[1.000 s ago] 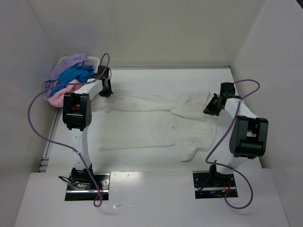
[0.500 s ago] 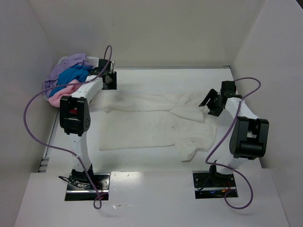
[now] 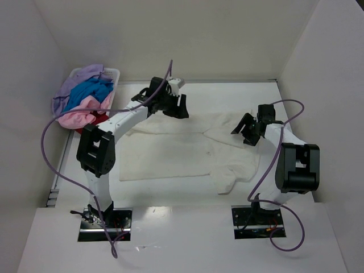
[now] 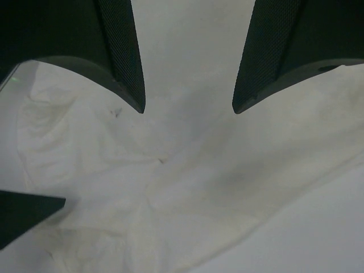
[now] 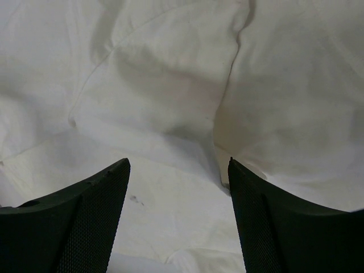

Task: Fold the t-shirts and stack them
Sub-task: Fold the flattened tshirt in 1/3 of the way

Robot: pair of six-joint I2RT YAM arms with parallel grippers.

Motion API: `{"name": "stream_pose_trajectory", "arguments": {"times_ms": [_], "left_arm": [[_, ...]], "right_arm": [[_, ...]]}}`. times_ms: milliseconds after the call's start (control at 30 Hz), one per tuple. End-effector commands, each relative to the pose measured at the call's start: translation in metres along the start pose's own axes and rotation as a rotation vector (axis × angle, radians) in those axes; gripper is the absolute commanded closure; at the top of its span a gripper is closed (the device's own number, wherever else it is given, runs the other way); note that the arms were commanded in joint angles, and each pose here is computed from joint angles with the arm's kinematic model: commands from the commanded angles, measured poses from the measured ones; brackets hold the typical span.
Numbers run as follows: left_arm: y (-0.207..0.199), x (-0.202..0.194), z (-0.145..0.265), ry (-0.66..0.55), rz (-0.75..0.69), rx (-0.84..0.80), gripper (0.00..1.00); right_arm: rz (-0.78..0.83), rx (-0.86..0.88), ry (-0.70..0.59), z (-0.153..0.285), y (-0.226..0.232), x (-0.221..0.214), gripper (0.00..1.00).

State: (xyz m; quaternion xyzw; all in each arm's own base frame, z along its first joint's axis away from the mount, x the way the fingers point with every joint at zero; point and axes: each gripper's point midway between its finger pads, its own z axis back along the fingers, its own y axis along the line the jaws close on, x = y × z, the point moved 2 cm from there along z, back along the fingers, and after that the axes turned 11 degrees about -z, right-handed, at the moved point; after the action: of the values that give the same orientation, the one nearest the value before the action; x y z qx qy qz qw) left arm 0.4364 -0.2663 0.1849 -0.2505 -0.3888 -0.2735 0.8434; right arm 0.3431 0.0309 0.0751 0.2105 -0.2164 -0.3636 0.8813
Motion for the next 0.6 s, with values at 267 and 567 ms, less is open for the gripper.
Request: {"name": "stream_pose_trajectory", "arguments": {"times_ms": [267,567], "left_arm": [[-0.033,-0.052,-0.067,0.117,0.105,-0.094,0.34],[-0.023,-0.075,-0.089,0.165,0.122,-0.045,0.37]], "right_arm": [[-0.004,0.077,-0.033,0.001,0.021,0.003,0.84],[-0.134,0.253,0.118,0.031,0.066,-0.013,1.0]]}}
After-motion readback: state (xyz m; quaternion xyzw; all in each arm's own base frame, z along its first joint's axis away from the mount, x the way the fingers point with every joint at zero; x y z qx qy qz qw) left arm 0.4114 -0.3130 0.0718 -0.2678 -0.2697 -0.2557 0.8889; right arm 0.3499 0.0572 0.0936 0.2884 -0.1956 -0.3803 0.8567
